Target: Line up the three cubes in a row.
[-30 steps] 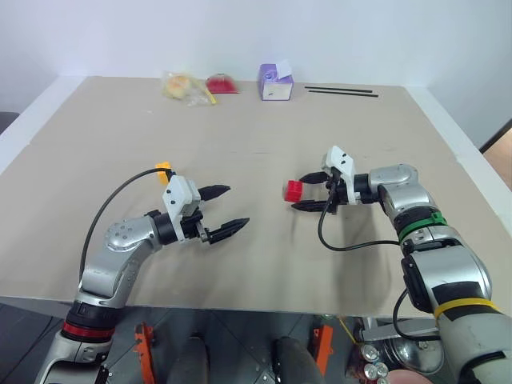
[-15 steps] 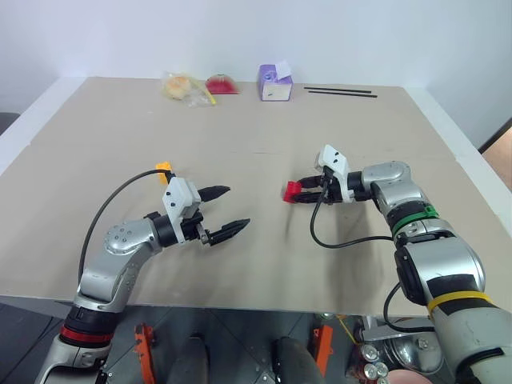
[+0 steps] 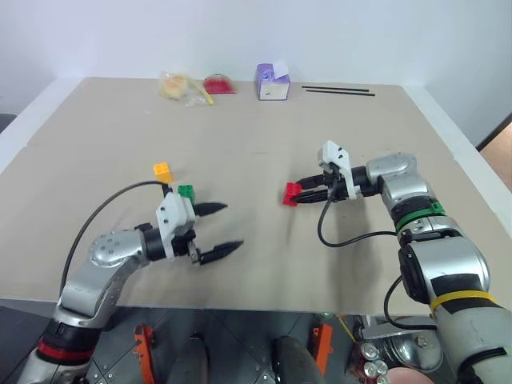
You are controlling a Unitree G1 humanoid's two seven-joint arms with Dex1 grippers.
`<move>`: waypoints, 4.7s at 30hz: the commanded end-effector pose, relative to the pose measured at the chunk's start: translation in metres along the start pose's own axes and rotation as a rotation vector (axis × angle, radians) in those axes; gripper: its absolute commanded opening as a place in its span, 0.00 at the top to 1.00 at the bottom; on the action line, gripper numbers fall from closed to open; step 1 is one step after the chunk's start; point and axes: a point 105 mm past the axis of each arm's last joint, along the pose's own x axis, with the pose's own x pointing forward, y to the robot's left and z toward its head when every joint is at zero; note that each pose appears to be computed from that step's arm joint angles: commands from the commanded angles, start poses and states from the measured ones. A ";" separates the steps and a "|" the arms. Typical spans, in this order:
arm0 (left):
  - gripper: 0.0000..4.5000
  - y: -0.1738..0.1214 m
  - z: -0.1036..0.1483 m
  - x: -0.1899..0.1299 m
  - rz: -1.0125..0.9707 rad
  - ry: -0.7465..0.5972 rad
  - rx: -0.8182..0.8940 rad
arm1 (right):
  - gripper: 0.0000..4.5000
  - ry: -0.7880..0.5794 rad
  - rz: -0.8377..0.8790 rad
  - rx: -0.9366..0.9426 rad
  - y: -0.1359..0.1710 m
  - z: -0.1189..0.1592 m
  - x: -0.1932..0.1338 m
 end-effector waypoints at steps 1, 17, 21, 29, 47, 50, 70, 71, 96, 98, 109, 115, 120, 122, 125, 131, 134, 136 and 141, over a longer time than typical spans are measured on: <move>0.00 -0.012 0.012 -0.005 -0.077 -0.003 0.047 | 0.73 -0.002 0.115 -0.090 0.020 0.012 0.001; 0.00 -0.014 0.008 -0.004 -0.115 0.028 0.080 | 0.73 0.127 0.195 -0.132 0.060 -0.004 0.005; 0.00 -0.014 0.008 -0.004 -0.113 0.027 0.079 | 0.73 0.160 0.220 -0.113 0.064 -0.009 0.003; 0.00 -0.004 0.010 -0.003 -0.053 0.005 0.069 | 0.19 0.104 0.213 -0.092 0.063 0.000 0.002; 0.00 0.113 -0.016 -0.076 0.288 0.150 0.037 | 0.01 -0.150 0.208 -0.108 0.060 0.067 0.012; 0.00 0.127 -0.012 -0.076 0.245 0.179 0.056 | 0.01 -0.149 0.213 -0.117 0.063 0.070 0.013; 0.00 0.150 -0.031 -0.054 0.041 0.379 0.039 | 0.01 -0.142 0.163 -0.100 0.077 0.071 0.004; 0.00 0.150 -0.032 -0.053 0.041 0.379 0.040 | 0.01 -0.143 0.161 -0.099 0.077 0.071 0.004; 0.72 0.148 -0.028 -0.048 0.028 0.332 0.045 | 0.00 -0.157 0.143 -0.083 0.082 0.071 0.002; 0.72 0.141 -0.024 -0.045 -0.034 0.315 0.053 | 0.00 -0.155 0.149 -0.078 0.083 0.070 -0.001; 0.72 0.089 -0.019 -0.016 -0.242 0.287 0.104 | 0.00 -0.115 0.095 -0.065 0.076 0.059 -0.013; 0.72 0.063 -0.021 0.013 -0.281 0.287 0.096 | 0.00 -0.071 0.058 -0.068 0.071 0.053 -0.017; 0.72 0.051 -0.023 0.030 -0.321 0.290 0.115 | 0.00 -0.052 0.033 -0.054 0.068 0.047 -0.021; 0.72 0.049 -0.025 0.034 -0.334 0.296 0.113 | 0.00 -0.052 0.020 -0.040 0.066 0.045 -0.023; 0.72 0.050 -0.027 0.038 -0.337 0.309 0.112 | 0.00 -0.052 0.014 -0.031 0.066 0.044 -0.024; 0.72 0.053 -0.029 0.047 -0.341 0.315 0.108 | 0.00 -0.058 0.007 -0.026 0.068 0.045 -0.024; 0.72 0.052 -0.028 0.048 -0.354 0.309 0.108 | 0.00 -0.060 0.007 -0.025 0.069 0.046 -0.024; 0.72 0.051 -0.027 0.048 -0.362 0.305 0.104 | 0.00 -0.062 0.007 -0.024 0.070 0.046 -0.025; 0.41 0.050 -0.027 0.046 -0.370 0.308 0.098 | 0.00 -0.064 0.008 -0.022 0.070 0.046 -0.024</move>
